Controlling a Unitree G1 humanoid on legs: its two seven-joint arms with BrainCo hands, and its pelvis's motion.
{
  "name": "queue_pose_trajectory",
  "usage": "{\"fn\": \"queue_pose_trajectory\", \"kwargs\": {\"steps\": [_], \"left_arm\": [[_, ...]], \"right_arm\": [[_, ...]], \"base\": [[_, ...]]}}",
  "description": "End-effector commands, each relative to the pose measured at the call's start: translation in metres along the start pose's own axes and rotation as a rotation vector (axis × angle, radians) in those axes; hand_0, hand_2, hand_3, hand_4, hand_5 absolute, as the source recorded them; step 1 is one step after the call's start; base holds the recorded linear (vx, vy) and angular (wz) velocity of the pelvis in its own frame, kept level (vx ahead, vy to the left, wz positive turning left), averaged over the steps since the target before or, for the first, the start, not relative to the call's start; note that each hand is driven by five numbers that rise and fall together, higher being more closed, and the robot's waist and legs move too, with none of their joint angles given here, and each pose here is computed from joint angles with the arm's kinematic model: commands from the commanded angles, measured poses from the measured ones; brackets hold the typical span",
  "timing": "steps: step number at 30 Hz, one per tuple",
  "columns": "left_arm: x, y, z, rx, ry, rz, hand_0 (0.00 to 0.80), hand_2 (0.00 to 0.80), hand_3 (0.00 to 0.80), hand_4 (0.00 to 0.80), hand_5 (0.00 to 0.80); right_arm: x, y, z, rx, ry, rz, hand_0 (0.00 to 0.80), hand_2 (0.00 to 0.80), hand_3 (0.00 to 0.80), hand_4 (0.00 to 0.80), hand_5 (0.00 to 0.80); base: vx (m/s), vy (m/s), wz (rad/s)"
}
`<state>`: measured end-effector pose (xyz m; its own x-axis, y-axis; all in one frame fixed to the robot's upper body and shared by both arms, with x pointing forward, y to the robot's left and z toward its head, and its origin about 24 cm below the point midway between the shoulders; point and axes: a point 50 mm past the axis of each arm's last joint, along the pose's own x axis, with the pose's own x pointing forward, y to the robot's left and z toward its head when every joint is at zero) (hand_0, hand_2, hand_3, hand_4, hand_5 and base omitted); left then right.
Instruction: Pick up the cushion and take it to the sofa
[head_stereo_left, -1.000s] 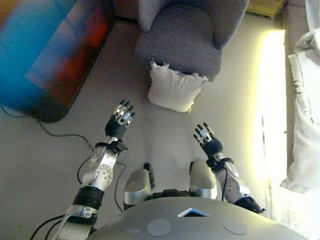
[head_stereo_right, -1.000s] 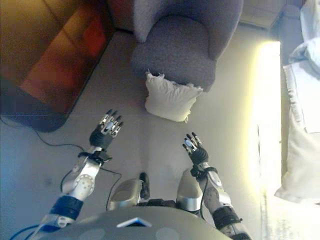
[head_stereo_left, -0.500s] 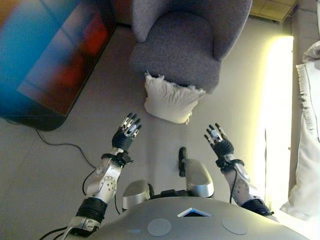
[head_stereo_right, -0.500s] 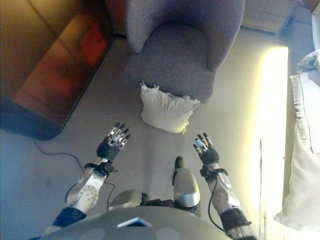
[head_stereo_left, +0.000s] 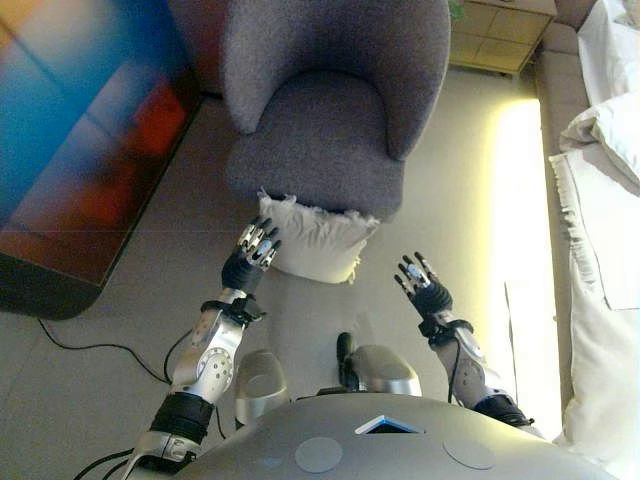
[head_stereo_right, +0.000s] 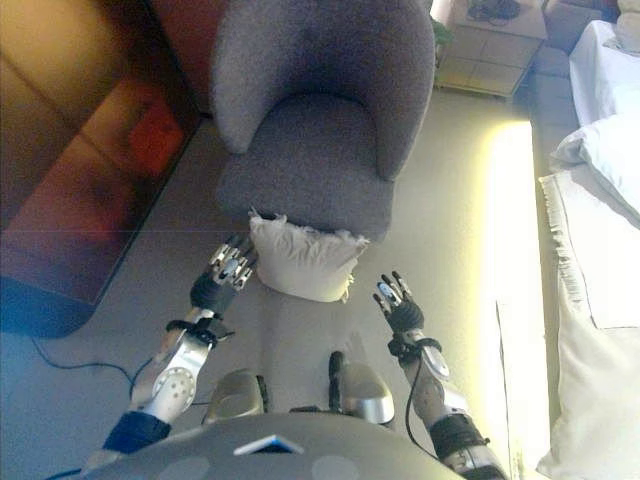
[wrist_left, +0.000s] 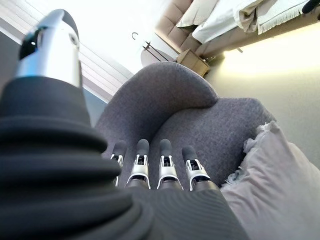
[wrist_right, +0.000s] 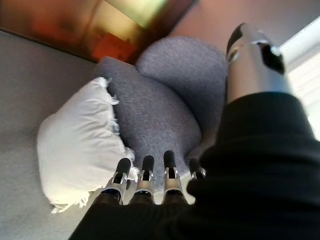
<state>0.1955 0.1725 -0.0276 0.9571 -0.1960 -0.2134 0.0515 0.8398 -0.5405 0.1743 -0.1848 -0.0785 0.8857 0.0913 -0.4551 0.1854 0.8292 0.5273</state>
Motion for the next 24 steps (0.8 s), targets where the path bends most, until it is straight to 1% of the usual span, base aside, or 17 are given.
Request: {"fn": "queue_pose_trajectory", "kwargs": {"steps": [1,4,8,9,11,13,17,20,24], "left_arm": [[-0.001,-0.01,0.029,0.014,-0.134,-0.063,0.0,0.0,0.0,0.0,0.0],[-0.005,-0.007,0.025,-0.001,-0.134,-0.042,0.0,0.0,0.0,0.0,0.0],[-0.007,-0.003,0.027,0.015,-0.138,-0.073,0.0,0.0,0.0,0.0,0.0],[-0.007,-0.001,0.029,0.028,-0.14,-0.081,0.0,0.0,0.0,0.0,0.0],[-0.003,0.001,0.029,0.045,-0.131,-0.038,0.0,0.0,0.0,0.0,0.0],[-0.001,0.0,0.037,0.043,-0.158,-0.103,0.0,0.0,0.0,0.0,0.0],[-0.001,0.006,0.034,0.076,-0.134,-0.077,0.0,0.0,0.0,0.0,0.0],[0.0,0.008,0.036,0.086,-0.125,-0.05,0.0,0.0,0.0,0.0,0.0],[-0.005,0.012,0.042,0.069,-0.141,-0.029,0.0,0.0,0.0,0.0,0.0]], "right_arm": [[-0.001,0.011,0.026,-0.018,-0.114,0.097,0.0,0.0,0.0,0.0,0.0],[-0.003,0.009,0.023,-0.032,-0.09,0.105,0.0,0.0,0.0,0.0,0.0],[-0.005,0.01,0.02,-0.047,-0.094,0.121,0.0,0.0,0.0,0.0,0.0],[-0.005,0.012,0.019,-0.044,-0.094,0.117,0.0,0.0,0.0,0.0,0.0],[0.0,0.014,0.02,-0.013,-0.092,0.076,0.0,0.0,0.0,0.0,0.0],[0.001,0.02,0.017,0.012,-0.095,0.1,0.0,0.0,0.0,0.0,0.0],[0.008,0.029,0.009,0.005,-0.098,0.09,0.0,0.0,0.0,0.0,0.0],[0.009,0.038,0.005,0.006,-0.093,0.116,0.0,0.0,0.0,0.0,0.0],[0.008,0.035,0.005,0.001,-0.079,0.111,0.0,0.0,0.0,0.0,0.0]], "base": [[0.496,0.174,-0.71],[0.414,0.19,-0.79],[0.351,0.285,-0.72],[0.318,0.333,-0.83],[0.268,0.283,-0.51],[0.291,0.279,-0.17],[0.34,0.329,0.05],[0.269,0.263,-0.03],[0.269,0.013,-0.14]]}}
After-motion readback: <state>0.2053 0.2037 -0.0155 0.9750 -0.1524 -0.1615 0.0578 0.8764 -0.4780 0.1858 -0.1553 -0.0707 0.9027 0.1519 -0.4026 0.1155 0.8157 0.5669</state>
